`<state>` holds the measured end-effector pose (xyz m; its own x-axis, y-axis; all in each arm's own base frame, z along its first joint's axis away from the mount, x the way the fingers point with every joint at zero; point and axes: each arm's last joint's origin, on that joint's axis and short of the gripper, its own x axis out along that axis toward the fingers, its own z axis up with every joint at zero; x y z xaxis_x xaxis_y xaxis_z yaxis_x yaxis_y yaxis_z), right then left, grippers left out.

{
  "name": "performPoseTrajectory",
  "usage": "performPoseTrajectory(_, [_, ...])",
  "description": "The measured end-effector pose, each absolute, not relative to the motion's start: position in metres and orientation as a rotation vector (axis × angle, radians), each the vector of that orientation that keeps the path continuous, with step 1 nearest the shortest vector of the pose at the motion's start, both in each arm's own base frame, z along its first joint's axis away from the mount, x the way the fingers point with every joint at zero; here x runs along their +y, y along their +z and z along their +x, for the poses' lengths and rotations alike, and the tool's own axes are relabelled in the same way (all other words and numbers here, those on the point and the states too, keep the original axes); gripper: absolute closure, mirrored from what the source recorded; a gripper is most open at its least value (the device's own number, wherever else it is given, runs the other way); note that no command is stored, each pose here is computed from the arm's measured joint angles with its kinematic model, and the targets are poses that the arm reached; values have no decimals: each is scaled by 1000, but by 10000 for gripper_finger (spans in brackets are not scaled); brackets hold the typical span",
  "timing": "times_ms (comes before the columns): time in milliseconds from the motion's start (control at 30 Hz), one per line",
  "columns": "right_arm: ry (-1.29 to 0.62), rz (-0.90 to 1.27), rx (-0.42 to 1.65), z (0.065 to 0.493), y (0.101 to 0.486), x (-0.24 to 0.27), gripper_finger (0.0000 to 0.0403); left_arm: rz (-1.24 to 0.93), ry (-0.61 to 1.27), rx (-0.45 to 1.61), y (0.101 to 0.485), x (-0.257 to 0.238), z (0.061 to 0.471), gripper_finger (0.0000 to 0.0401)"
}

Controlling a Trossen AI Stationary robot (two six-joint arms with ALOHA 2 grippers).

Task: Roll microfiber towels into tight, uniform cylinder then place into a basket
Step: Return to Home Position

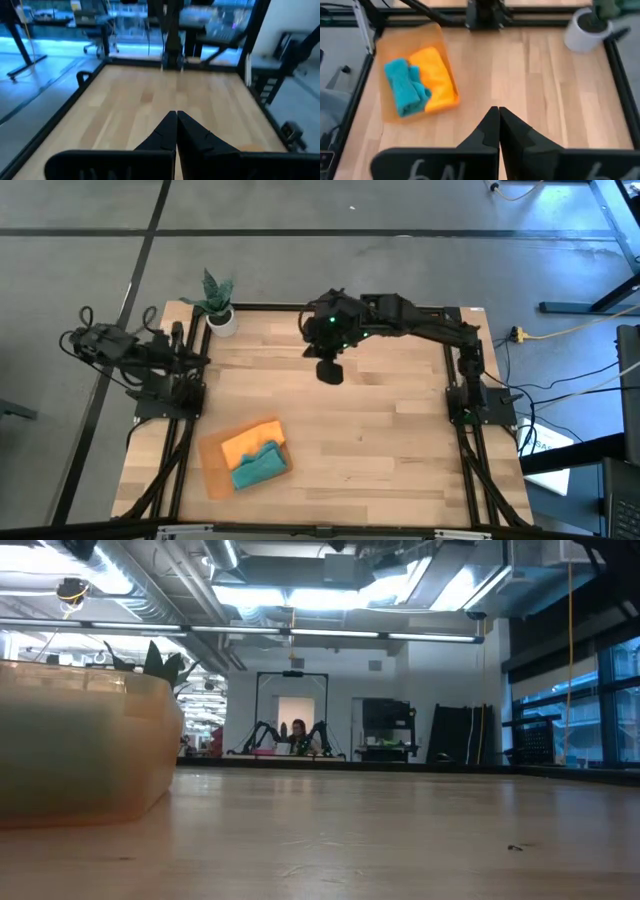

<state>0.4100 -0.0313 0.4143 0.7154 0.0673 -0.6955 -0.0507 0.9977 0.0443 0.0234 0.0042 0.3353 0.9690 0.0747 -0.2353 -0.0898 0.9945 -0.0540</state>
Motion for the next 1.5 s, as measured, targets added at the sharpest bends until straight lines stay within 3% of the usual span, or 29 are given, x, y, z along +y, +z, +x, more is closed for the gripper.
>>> performPoseTrajectory(267, [44,76,840,394,415,-52,396,-127,119,108,300,17,-3,401])
performPoseTrajectory(600, [3,126,913,384,407,-80,397,-67,120,-15,295,8,19,401])
performPoseTrajectory(1100, [22,135,942,341,432,-91,398,26,176,41,226,-12,68,401])
performPoseTrajectory(1367, [83,152,963,339,430,-89,400,-71,213,164,172,-18,82,401])
performPoseTrajectory(1500, [80,173,1014,330,431,-87,398,-103,212,157,170,-18,84,401])
